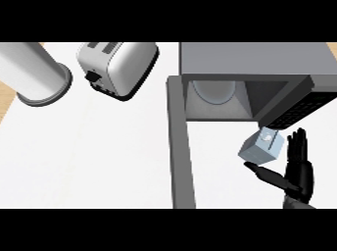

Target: Pick up the milk, place it into the microwave and close the microwave

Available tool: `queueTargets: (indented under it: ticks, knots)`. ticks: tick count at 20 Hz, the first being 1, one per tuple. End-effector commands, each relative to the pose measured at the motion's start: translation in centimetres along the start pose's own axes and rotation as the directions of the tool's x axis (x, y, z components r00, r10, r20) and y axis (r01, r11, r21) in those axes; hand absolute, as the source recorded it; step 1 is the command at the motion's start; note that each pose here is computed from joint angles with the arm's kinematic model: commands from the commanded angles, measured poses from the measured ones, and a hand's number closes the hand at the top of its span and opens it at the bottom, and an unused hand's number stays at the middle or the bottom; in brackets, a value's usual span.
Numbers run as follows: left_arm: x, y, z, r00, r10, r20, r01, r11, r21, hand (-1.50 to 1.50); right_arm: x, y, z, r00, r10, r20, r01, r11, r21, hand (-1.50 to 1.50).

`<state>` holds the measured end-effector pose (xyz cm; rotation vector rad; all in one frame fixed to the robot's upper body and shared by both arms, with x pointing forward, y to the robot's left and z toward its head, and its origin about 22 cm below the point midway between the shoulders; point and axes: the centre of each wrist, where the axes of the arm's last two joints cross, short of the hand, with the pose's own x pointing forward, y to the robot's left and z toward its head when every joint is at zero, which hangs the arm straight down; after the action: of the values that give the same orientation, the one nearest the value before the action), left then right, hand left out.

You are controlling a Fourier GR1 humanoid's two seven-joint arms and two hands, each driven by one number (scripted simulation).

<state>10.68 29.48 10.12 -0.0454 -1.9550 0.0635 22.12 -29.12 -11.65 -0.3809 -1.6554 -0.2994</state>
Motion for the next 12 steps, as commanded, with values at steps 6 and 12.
queueTargets:
  ticks: [6, 12]
  knots:
    - [0.3, -0.1, 1.2, 1.000, -0.003, -0.012, 0.003, 1.000, -0.002, -1.50, 0.2, 4.3, -0.3, 0.976, -0.189, 0.104, 0.168, 0.968, 0.187, 1.50]
    - [-0.8, 2.3, 1.0, 1.000, 0.024, -0.005, -0.024, 1.000, -0.002, -1.50, 2.5, 4.5, -4.1, 0.974, 0.035, 0.224, -0.020, 0.997, -0.068, 1.50]
